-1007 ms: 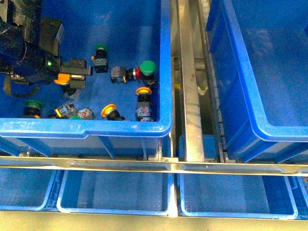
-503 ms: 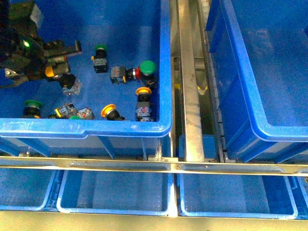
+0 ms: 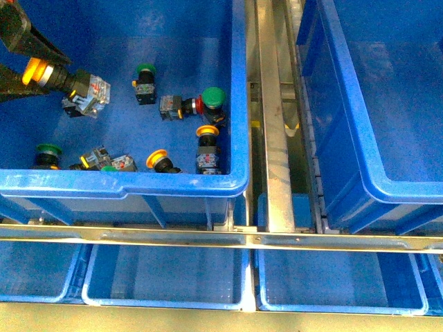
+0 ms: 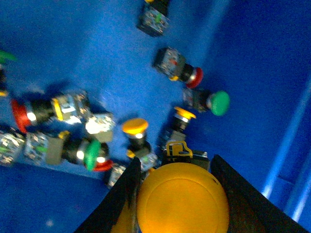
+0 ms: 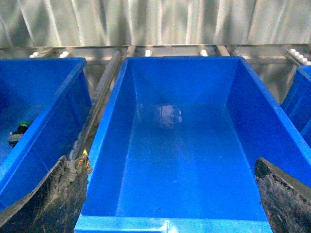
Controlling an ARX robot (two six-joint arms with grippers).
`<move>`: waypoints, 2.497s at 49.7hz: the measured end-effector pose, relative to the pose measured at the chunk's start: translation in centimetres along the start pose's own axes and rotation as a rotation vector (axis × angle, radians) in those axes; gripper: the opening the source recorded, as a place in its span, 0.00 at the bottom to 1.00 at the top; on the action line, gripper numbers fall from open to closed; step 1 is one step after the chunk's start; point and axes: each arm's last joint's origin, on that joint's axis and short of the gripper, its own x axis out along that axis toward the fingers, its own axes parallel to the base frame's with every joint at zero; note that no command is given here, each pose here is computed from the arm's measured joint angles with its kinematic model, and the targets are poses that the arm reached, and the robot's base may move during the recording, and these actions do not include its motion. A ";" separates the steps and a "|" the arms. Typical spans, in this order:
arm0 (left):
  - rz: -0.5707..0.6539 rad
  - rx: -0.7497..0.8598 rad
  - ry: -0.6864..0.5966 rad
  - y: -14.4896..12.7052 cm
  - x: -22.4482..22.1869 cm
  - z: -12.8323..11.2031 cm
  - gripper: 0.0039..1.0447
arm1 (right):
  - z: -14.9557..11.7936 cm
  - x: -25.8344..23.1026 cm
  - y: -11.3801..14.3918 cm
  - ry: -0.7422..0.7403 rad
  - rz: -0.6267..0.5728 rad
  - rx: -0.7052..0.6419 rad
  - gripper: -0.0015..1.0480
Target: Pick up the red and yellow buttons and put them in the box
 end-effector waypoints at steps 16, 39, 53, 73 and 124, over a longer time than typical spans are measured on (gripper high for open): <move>-0.138 -0.073 0.125 -5.4 -0.6 -3.8 0.32 | 0.0 0.0 0.0 0.000 0.000 0.000 0.94; -0.207 -0.051 0.309 -13.4 5.1 -12.8 0.32 | 0.0 0.0 0.0 0.000 0.000 0.000 0.94; -0.256 -0.085 0.323 -17.7 6.3 -14.7 0.32 | 0.0 0.0 0.0 0.000 0.000 0.000 0.94; -0.200 -0.059 0.334 -18.6 8.4 -17.0 0.32 | 0.0 0.0 0.0 0.000 0.000 0.000 0.94; -0.238 -0.018 0.286 -20.9 8.1 -15.3 0.32 | -1.7 14.6 5.3 0.238 0.452 -0.578 0.94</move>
